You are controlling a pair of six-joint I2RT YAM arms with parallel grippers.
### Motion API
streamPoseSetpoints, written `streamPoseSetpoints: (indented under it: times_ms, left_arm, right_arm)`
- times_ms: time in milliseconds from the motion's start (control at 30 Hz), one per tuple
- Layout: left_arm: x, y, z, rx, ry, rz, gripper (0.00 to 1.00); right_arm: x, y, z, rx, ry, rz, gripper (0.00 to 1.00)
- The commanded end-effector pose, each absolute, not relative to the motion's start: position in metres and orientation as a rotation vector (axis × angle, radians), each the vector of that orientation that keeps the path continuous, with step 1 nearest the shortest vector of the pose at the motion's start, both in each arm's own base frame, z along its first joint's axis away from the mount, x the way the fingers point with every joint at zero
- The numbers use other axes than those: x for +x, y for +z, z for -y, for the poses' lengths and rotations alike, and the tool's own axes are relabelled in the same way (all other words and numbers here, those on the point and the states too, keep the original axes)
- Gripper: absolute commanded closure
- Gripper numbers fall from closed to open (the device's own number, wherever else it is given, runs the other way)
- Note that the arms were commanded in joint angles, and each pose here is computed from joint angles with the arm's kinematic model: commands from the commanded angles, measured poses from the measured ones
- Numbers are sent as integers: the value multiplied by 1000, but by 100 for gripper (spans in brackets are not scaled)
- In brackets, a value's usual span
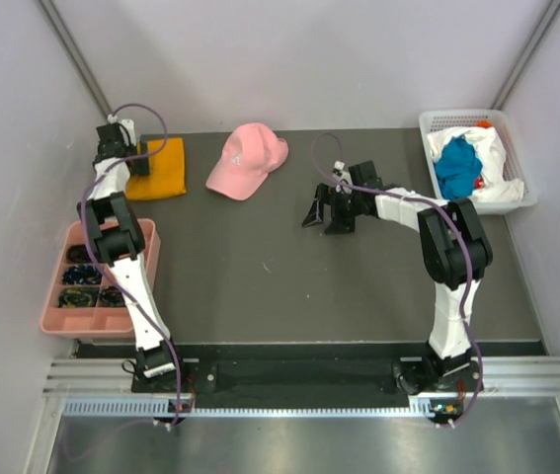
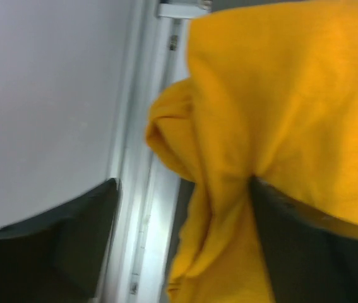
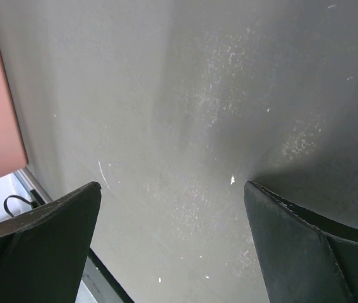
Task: Fold and stack the t-shirts
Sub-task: Put the neatly folded tshirt into the corner of the board with the left arm
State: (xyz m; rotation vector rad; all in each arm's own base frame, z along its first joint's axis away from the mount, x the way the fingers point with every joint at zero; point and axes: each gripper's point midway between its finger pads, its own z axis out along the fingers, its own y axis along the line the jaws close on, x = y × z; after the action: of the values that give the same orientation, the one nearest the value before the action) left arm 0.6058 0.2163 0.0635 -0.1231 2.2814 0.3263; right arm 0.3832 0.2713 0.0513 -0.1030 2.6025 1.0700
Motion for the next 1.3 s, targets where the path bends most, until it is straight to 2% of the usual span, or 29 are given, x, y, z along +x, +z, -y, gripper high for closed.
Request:
streamPoseSetpoints:
  times_ms: [0,800,933,1067,1267]
  left_arm:
    - [607,71,-241,-203,437,-2212,1]
    - [587,206,-228,-370,388,-1867,1]
    - [588,215,-207,-337,271,-1859,1]
    - [598,229,-159,-295,46,-1838,1]
    - [595,260,-99,-277,-2,-1826,1]
  right_arm:
    - [375,19,-266,-92,997,-2690,3]
    - [363,31,-263,-113,1013,-2656,3]
    - [361,35,-262,-113,1020,-2644,3]
    - [357,40,-260,-118,1022,-2629,3]
    - [357,59,-254,-145,972,-2563,3]
